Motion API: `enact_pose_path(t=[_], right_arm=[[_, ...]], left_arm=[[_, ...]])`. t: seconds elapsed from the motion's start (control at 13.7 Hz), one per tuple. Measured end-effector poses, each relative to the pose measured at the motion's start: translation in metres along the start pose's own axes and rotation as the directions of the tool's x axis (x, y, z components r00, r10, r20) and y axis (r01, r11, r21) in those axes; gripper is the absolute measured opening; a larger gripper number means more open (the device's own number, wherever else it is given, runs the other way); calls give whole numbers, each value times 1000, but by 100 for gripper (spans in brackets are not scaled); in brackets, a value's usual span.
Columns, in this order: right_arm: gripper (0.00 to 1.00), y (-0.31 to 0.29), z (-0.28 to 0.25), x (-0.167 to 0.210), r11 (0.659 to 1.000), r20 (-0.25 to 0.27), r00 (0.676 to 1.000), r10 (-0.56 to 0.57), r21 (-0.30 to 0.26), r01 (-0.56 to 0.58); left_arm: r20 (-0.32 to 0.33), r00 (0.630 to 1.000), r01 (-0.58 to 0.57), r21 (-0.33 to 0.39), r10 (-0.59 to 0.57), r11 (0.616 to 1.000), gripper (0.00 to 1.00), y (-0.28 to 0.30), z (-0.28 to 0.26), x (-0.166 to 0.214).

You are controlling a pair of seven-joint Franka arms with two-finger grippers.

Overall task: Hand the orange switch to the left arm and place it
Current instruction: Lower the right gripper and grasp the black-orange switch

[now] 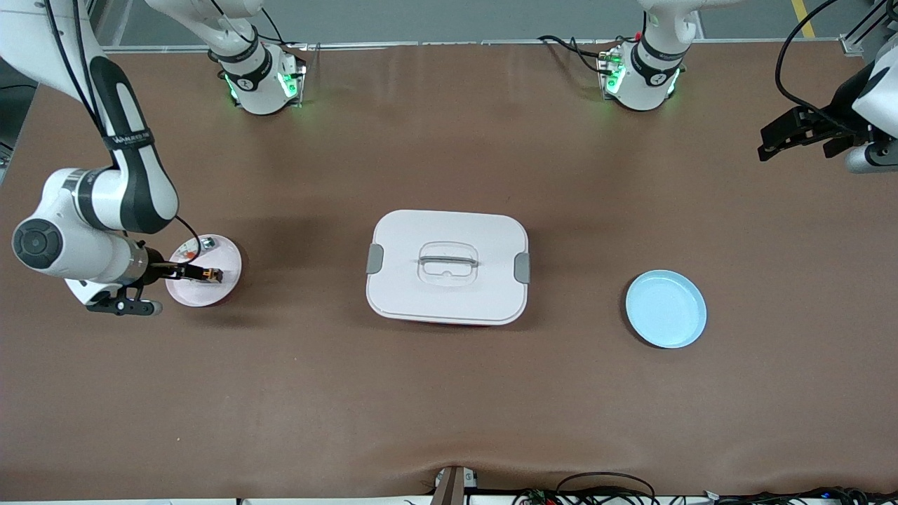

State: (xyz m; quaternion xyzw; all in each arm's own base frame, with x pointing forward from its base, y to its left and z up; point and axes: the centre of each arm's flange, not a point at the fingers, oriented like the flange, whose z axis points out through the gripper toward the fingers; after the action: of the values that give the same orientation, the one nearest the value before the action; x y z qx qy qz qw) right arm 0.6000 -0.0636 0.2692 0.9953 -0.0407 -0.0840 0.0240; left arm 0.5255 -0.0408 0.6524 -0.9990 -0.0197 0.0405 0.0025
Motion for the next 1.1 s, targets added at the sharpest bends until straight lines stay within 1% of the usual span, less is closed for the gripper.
enact_pose_path(t=[0.22,0.66,0.88,1.1], right_arm=[[100,0,24,1,1000,36,999,0,1,0],[100,-12,61,0,999,94,995,-36,2,36],[100,-15,69,1,999,96,994,-52,-11,54],[100,-15,79,2,998,98,994,-55,-14,57]], left_arm=[[0,1000,0,0,0,1000,100,0,0,0],[0,1000,2,1,-2,1000,100,-1,1,1],[-11,1000,0,-1,0,1000,100,0,2,4],[-7,1000,0,-2,0,1000,100,-1,6,8]])
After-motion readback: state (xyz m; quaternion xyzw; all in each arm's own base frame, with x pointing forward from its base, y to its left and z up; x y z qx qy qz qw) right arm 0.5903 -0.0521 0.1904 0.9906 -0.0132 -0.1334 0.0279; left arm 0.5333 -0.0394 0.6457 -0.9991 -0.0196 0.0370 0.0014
